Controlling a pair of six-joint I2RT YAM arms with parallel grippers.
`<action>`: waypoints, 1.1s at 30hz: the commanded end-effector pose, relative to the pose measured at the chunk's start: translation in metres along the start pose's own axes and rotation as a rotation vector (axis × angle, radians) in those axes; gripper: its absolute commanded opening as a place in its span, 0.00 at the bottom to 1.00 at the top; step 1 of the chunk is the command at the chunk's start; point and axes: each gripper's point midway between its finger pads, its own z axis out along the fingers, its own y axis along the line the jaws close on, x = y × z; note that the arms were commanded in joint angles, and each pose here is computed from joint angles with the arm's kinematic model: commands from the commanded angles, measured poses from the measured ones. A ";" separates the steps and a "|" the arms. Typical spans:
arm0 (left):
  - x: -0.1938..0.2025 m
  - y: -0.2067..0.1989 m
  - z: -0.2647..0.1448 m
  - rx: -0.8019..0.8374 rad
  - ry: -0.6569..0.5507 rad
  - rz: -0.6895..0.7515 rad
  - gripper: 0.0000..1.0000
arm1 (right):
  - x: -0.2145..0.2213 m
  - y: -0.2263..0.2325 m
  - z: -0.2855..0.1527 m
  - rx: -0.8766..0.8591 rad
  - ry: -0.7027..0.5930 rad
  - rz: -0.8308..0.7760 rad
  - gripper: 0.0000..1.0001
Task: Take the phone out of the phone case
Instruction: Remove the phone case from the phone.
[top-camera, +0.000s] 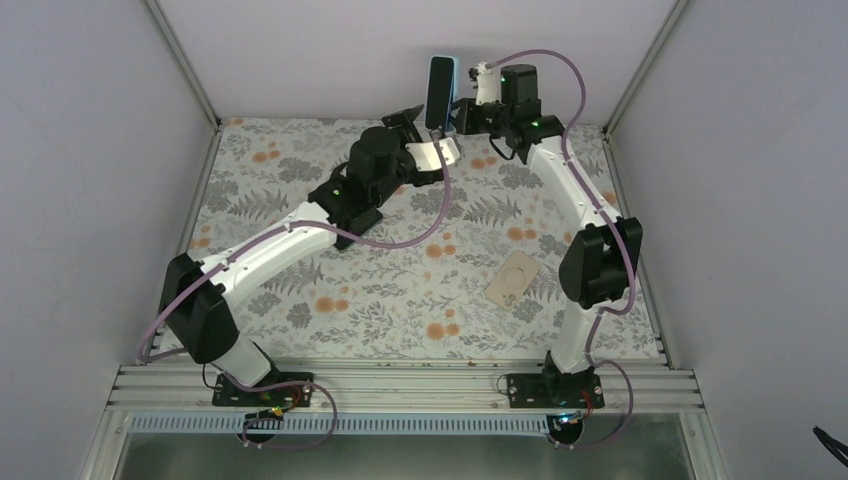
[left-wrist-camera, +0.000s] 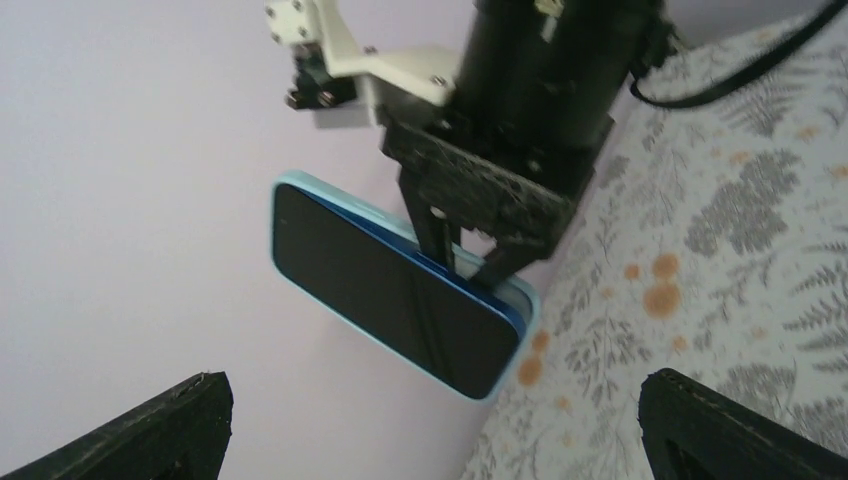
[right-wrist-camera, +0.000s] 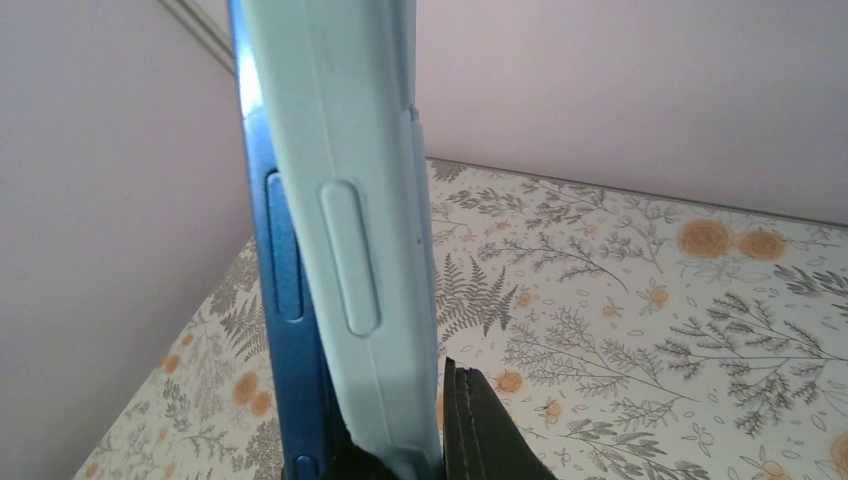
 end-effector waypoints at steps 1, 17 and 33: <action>-0.018 0.012 0.012 -0.039 -0.071 -0.059 1.00 | -0.043 0.018 -0.024 0.003 -0.135 -0.023 0.03; 0.020 0.011 0.058 -0.004 -0.009 -0.170 1.00 | -0.051 0.055 -0.038 -0.046 -0.170 -0.055 0.03; 0.013 0.031 0.049 -0.030 -0.046 -0.206 1.00 | -0.045 0.057 -0.035 -0.056 -0.160 -0.067 0.03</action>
